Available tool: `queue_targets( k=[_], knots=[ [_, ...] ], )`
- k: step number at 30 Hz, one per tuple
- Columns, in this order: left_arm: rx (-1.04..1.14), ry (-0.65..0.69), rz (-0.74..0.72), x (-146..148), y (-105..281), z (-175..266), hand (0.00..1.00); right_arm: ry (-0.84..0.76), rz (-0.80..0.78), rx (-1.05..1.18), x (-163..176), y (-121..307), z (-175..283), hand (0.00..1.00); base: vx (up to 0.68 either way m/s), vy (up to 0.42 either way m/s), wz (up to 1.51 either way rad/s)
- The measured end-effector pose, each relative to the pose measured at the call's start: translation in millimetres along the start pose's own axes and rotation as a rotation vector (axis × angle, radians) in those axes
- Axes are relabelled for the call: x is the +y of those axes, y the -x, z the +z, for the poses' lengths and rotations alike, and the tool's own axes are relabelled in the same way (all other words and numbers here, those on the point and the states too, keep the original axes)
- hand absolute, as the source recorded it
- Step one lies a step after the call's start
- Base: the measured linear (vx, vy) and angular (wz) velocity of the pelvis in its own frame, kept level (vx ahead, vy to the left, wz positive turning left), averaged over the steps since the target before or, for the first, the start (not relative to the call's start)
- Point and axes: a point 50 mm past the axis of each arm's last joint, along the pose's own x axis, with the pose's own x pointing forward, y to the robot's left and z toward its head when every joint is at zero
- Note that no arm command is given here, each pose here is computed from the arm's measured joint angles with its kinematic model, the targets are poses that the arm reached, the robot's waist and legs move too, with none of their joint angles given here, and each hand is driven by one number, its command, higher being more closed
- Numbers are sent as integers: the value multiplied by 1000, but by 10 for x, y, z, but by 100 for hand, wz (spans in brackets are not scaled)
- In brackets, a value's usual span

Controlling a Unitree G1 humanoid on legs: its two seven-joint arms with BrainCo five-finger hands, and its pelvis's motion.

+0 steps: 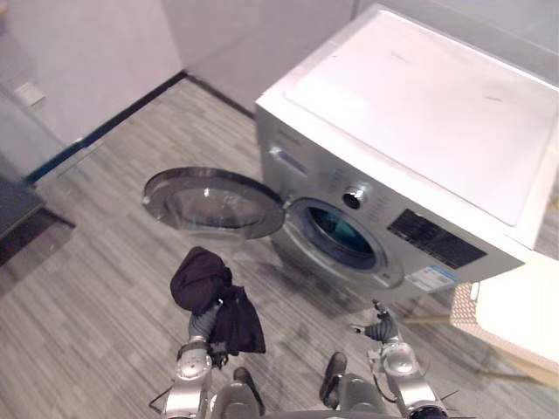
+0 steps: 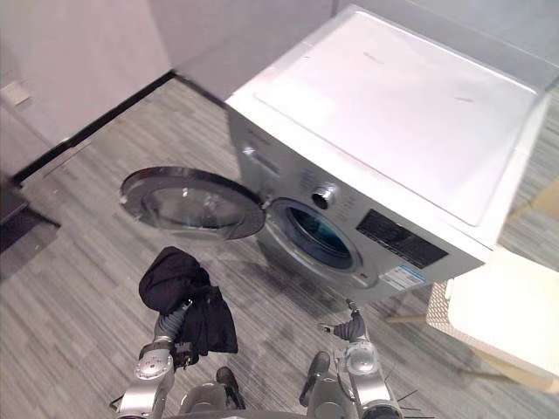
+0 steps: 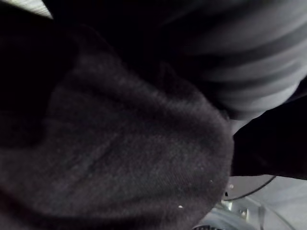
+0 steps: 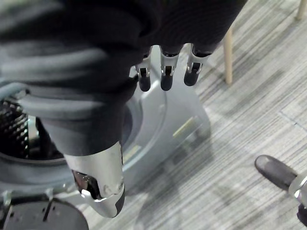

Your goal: Pick up the laundry basket with both hands and put the clothes into the washing machine.

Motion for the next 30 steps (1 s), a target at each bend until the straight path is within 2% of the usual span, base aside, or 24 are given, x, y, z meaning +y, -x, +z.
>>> queue_targets(
  k=[4,11,16,22,30],
  knots=[
    [28,11,-4,-30,52,-85,100,7,-17,1,-73,5,-27,0,123,-86,-61],
    [30,-3,-50,-149,85,-104,100,-58,-81,25,-131,-1,-57,0,136,167,-66],
    [-61,-14,-60,-189,20,137,100,-92,-70,11,-50,9,0,0,151,148,-34],
    [-281,52,-80,-348,-103,786,100,-160,-92,-173,-83,-112,597,0,-61,88,-50],
    [-573,189,-122,-651,-151,1898,100,-258,-156,-571,-168,-14,1828,0,-213,-25,-18]
  ],
)
